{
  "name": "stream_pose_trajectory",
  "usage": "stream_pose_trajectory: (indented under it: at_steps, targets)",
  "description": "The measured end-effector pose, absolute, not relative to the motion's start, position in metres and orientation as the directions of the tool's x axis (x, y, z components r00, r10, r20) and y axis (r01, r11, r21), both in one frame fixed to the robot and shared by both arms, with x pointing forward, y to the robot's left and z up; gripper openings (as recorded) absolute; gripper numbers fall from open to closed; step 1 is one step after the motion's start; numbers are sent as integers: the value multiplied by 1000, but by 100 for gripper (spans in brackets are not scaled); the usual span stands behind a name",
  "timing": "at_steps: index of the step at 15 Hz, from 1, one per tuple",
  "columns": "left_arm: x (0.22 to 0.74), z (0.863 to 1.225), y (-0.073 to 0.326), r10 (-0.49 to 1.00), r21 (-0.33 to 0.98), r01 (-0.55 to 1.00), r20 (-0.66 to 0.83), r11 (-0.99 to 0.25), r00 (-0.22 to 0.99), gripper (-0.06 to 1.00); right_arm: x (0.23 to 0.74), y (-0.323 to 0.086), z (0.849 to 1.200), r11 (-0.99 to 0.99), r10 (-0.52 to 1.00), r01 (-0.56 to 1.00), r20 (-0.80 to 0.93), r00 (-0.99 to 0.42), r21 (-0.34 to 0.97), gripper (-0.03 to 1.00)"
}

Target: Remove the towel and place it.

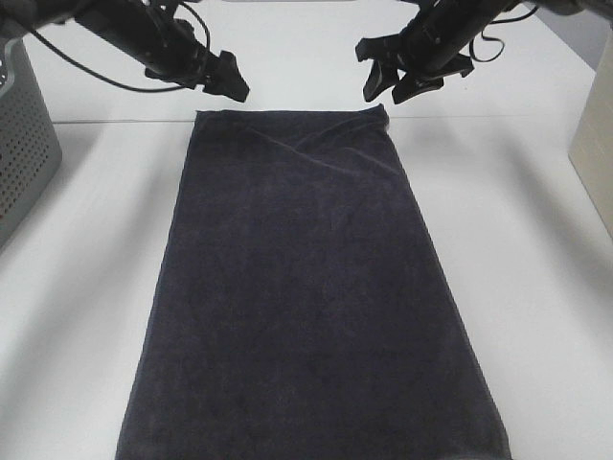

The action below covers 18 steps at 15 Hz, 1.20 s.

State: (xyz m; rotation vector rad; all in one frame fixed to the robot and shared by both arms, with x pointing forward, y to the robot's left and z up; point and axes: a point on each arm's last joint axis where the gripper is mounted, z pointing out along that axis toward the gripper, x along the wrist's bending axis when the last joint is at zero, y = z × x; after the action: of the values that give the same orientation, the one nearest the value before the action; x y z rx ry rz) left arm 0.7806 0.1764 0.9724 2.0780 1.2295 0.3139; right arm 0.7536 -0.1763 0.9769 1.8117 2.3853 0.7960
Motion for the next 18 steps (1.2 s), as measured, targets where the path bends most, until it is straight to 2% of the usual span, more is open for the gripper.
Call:
stream_pose_trajectory:
  at_steps: [2,3,6,8,10,11,15,18]
  targets:
    - [761,1015,192,913,567,777,-101,-274,396,91,731,-183,1022,208,919,909,245,-308,362,50]
    - [751,1043,199,936,561,789,-70,-249,344,91,723,-187,1044,201,931,906,216,-295,372,50]
    - [717,1126,232,975,620,764,12,-181,221,91,704,-223,1107,81,962,886,196,-189,457,50]
    - [700,1162,281,996,657,751,3,-69,88,91,697,-264,1131,-22,975,869,203,-91,494,50]
    - [690,1176,328,1000,675,737,4,11,-19,91,687,-287,1151,-72,982,844,187,-35,531,50]
    - [687,1180,335,1000,682,731,2,21,-31,91,682,-287,1161,-70,983,833,180,-36,549,50]
    - [652,1194,329,999,662,748,-47,36,-7,91,629,-280,1185,-60,981,844,188,-49,533,50]
    - [577,1183,323,999,585,810,-45,33,-8,91,544,-284,1179,-53,987,889,161,-24,455,50]
